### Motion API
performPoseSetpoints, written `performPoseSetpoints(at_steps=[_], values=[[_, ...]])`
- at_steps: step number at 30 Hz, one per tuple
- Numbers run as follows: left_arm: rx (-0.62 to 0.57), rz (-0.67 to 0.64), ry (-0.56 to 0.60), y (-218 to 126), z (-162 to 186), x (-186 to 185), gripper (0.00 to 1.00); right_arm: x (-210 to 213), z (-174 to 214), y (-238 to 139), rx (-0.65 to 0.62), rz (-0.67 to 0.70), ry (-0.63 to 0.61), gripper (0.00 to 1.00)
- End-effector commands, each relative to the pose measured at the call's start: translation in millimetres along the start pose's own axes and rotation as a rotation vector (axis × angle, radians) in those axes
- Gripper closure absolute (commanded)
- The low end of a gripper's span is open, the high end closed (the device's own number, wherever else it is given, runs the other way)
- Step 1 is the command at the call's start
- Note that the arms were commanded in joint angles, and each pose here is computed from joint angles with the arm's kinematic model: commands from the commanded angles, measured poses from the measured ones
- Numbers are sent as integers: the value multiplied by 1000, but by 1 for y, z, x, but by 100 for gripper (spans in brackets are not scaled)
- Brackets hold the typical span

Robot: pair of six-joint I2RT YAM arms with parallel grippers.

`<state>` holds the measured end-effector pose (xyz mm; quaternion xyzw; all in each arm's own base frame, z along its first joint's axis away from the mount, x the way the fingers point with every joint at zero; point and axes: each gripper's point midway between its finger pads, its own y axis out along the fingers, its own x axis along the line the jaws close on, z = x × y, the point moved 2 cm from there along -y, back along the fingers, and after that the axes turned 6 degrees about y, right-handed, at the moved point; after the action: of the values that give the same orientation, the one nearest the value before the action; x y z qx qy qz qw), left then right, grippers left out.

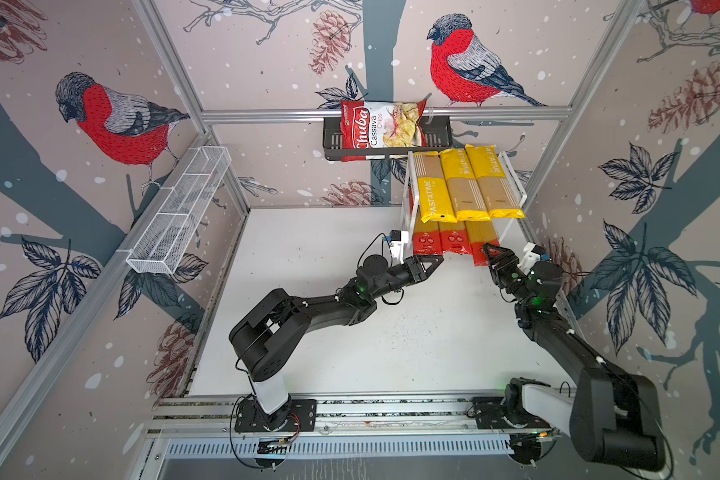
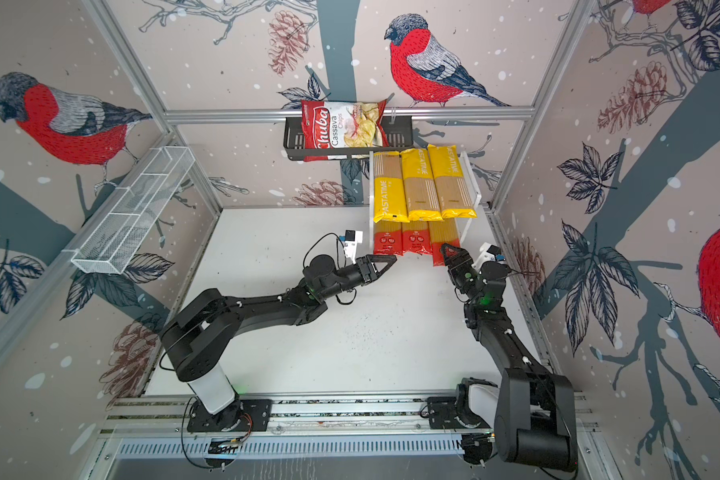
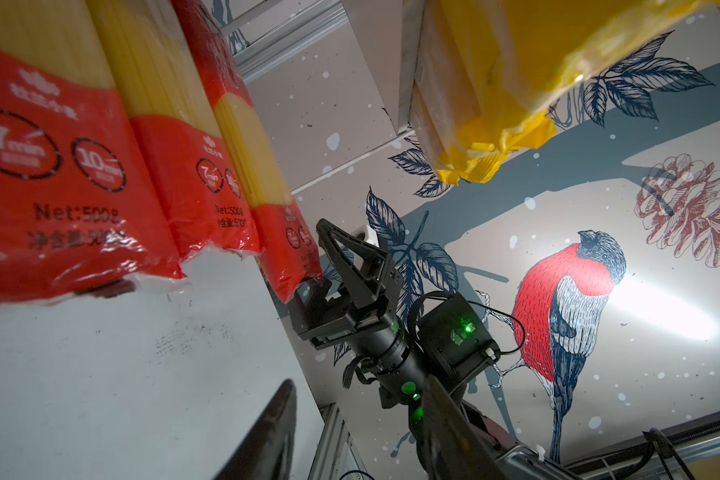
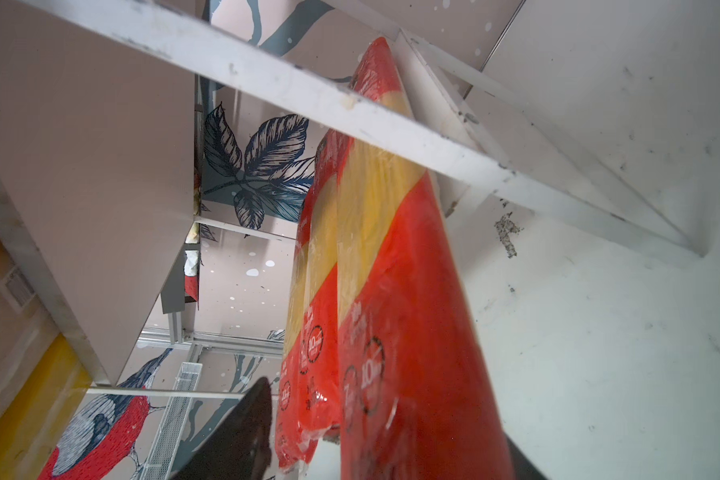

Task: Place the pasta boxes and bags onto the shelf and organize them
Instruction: 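Press the red pack upright against the shelf with the right gripper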

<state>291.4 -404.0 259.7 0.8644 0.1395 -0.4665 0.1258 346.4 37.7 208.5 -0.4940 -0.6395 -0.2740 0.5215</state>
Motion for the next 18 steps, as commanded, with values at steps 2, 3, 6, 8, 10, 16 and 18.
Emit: performPoseSetpoints(at_steps=[2,3,6,8,10,16,18], values=[[-19,34,34,-1,-4,-10,52,-12,4,-5,17,64,-18,30],[-21,36,34,-1,-4,-11,51,-14,5,-7,21,68,-16,30],[-19,36,34,-1,-4,-10,52,-15,8,-10,27,68,-12,33],[-18,36,33,-1,-3,-10,51,-12,9,-10,33,51,-9,38],[-18,35,33,-1,-3,-9,52,-8,8,-10,29,31,-13,45],[-15,31,31,-2,-1,-7,52,2,0,-1,16,-16,-19,69],[-18,28,30,-3,-1,-7,52,7,-3,2,9,-37,-19,73]])
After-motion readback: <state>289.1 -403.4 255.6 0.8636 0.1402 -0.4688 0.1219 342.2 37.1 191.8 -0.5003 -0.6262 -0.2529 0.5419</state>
